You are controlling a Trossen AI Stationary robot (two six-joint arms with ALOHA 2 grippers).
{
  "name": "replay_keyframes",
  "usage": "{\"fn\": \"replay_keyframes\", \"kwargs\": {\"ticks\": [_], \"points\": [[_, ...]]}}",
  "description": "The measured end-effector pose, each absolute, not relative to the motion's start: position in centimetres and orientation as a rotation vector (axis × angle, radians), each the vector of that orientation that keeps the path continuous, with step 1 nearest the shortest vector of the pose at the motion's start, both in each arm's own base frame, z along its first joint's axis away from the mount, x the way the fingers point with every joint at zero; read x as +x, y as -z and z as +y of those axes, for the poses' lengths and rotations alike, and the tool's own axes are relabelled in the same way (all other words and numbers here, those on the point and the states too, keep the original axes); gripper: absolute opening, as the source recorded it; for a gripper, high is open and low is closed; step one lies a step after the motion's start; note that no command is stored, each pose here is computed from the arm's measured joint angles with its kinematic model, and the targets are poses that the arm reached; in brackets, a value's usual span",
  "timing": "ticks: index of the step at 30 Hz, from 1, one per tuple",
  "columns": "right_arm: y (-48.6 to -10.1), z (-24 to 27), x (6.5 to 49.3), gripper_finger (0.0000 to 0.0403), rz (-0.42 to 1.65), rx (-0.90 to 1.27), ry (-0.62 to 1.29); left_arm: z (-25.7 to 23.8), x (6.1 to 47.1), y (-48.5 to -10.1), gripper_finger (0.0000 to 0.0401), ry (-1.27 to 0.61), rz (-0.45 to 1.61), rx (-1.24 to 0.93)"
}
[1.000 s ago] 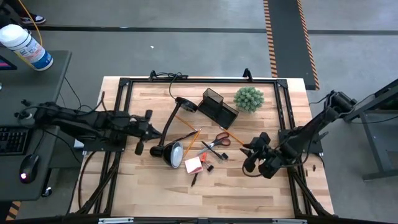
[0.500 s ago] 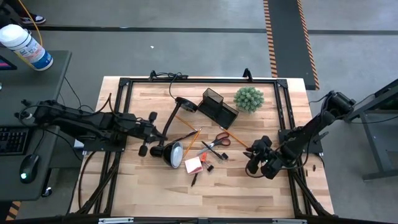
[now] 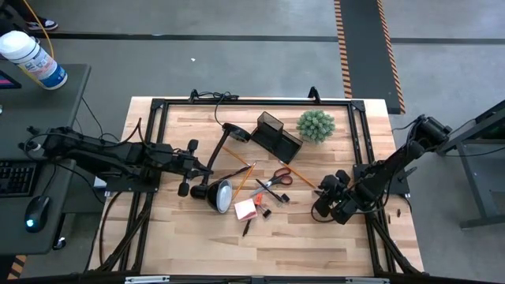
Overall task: Pick and place office supplies into organizer
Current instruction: Put the right orange pencil into the desk organizer
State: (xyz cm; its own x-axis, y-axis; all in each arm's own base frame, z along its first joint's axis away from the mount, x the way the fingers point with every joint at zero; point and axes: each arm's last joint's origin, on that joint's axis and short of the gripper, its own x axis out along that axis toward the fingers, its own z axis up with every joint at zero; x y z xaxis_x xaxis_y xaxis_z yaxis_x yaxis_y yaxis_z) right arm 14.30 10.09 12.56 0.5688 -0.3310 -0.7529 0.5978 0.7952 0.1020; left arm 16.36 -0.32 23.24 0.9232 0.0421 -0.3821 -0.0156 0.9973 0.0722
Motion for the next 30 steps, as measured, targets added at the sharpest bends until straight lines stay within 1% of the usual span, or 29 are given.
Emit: {"fn": "replay_keyframes", "kwargs": {"ticks": [13, 21, 30], "points": [[-11.3, 9.5, 13.7, 0.0094, 0.76, 0.375, 0.558, -0.3, 16.3, -23.1, 0.0001, -0.028, 0.409, 0.077], [-11.0, 9.0, 13.6, 0.0094, 0.795, 0.371, 0.588, -0.3, 16.3, -23.1, 0.0001, -0.025, 0.408, 0.089], [-9.3, 8.3, 13.1, 0.0094, 0.708, 0.454, 0.551, -0.3, 16.3, -23.1, 0.0001, -0.024, 0.405, 0.094]]}}
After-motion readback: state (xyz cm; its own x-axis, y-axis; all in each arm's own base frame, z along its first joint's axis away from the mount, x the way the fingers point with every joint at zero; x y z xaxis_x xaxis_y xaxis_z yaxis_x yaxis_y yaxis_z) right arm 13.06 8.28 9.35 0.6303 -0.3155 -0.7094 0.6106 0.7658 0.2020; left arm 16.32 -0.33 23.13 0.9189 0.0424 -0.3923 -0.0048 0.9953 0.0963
